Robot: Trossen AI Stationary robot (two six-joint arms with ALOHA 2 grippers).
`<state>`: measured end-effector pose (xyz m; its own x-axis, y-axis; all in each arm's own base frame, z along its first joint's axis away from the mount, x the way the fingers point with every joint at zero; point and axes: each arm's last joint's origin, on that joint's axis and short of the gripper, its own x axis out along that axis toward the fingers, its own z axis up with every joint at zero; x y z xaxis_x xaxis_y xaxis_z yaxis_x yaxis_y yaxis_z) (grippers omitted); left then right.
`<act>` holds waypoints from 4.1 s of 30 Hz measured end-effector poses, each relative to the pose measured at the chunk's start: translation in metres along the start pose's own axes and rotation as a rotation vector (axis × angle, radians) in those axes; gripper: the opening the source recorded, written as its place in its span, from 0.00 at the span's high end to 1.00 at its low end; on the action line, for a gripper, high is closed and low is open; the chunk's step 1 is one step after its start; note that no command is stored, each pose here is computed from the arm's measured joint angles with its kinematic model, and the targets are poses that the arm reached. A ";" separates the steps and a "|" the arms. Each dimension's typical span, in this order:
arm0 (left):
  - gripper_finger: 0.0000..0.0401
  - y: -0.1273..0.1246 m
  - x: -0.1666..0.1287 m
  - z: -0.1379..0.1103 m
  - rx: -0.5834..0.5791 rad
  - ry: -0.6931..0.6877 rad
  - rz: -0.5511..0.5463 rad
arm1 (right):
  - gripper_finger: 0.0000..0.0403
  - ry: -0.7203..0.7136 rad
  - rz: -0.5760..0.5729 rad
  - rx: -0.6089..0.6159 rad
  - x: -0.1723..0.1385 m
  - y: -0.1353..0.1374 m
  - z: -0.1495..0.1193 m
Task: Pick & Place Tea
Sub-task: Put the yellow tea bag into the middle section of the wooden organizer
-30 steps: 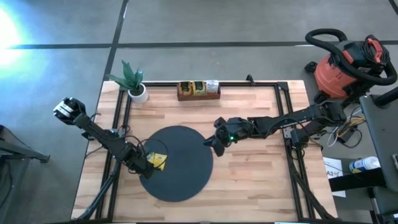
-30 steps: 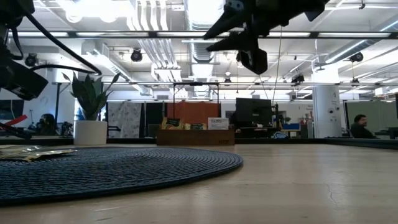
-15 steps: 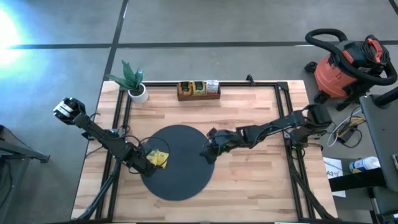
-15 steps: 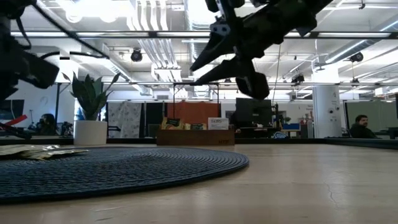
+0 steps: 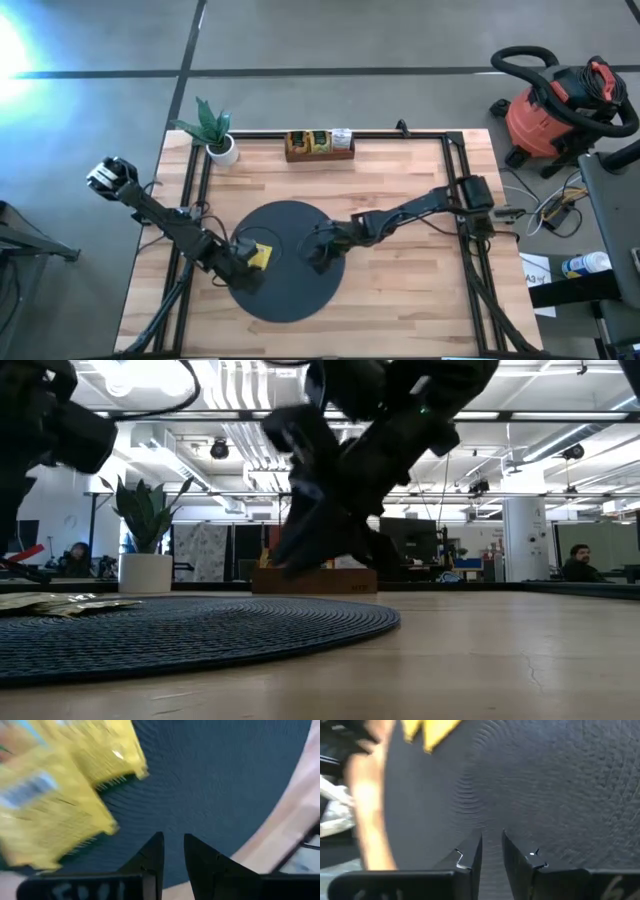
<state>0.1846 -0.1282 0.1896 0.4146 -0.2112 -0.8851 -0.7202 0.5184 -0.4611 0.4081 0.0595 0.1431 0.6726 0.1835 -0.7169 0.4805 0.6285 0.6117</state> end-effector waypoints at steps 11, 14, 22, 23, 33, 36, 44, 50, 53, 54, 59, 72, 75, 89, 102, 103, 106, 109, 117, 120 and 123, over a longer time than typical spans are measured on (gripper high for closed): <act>0.83 0.002 0.041 -0.021 -0.099 0.035 -0.025 | 0.85 0.116 -0.190 -0.037 0.004 -0.023 -0.005; 0.83 0.004 0.050 -0.023 -0.102 0.034 0.009 | 0.86 0.143 -0.175 -0.053 0.004 -0.020 -0.010; 0.83 0.007 0.062 -0.013 -0.059 -0.031 0.062 | 0.85 0.243 -0.118 -0.018 0.004 -0.006 -0.032; 0.83 0.008 0.062 -0.009 -0.053 -0.057 0.066 | 0.85 0.260 -0.107 -0.019 0.004 -0.004 -0.035; 0.83 0.016 0.060 0.047 0.014 -0.267 0.146 | 0.85 0.336 -0.070 0.034 0.004 0.003 -0.048; 0.83 0.021 0.057 0.061 0.043 -0.285 0.183 | 0.85 0.351 -0.063 0.042 0.003 0.004 -0.048; 0.83 0.032 0.048 0.088 0.122 -0.363 0.266 | 0.85 0.437 -0.042 0.068 0.002 0.003 -0.051; 0.83 0.031 0.042 0.100 0.137 -0.497 0.328 | 0.85 0.398 -0.047 0.063 -0.002 0.006 -0.049; 0.83 0.019 0.034 0.105 0.172 -0.588 0.326 | 0.85 0.290 -0.081 0.031 -0.010 0.010 -0.043; 0.83 0.014 0.030 0.106 0.180 -0.617 0.324 | 0.85 0.240 -0.096 0.016 -0.014 0.012 -0.040; 0.83 0.002 0.013 0.112 0.138 -0.734 0.303 | 0.85 -0.001 -0.196 -0.019 -0.035 0.015 -0.021; 0.83 0.031 0.014 0.139 -0.066 -0.700 0.226 | 0.85 -0.126 -0.136 0.074 -0.044 -0.019 0.047; 0.83 0.037 0.019 0.147 -0.091 -0.672 0.110 | 0.80 -0.162 -0.110 0.068 -0.046 -0.023 0.058; 0.83 0.082 0.037 0.148 -0.245 -0.579 0.003 | 0.53 -0.240 -0.039 0.075 -0.043 -0.037 0.084; 0.83 0.080 0.037 0.148 -0.230 -0.594 -0.036 | 0.51 -0.213 -0.022 0.177 -0.016 -0.059 0.087; 0.83 0.078 0.036 0.149 -0.229 -0.604 -0.054 | 0.51 -0.216 -0.019 0.176 -0.016 -0.059 0.087; 0.83 0.075 0.034 0.151 -0.229 -0.637 -0.082 | 0.51 -0.218 -0.017 0.176 -0.016 -0.059 0.088; 0.83 0.075 0.034 0.152 -0.227 -0.650 -0.079 | 0.51 -0.220 -0.015 0.177 -0.016 -0.059 0.088; 0.83 0.070 0.029 0.152 -0.201 -0.648 -0.071 | 0.51 -0.216 -0.009 0.192 -0.016 -0.060 0.089; 0.83 0.075 0.032 0.148 -0.193 -0.610 -0.002 | 0.51 -0.199 0.007 0.219 -0.016 -0.059 0.088; 0.83 0.081 0.034 0.145 -0.199 -0.604 0.039 | 0.51 -0.201 0.010 0.230 -0.016 -0.059 0.089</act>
<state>0.2214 0.0264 0.1312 0.5852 0.3394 -0.7364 -0.8063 0.3403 -0.4839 0.4187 -0.0475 0.1481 0.7646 0.0213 -0.6442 0.5730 0.4352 0.6945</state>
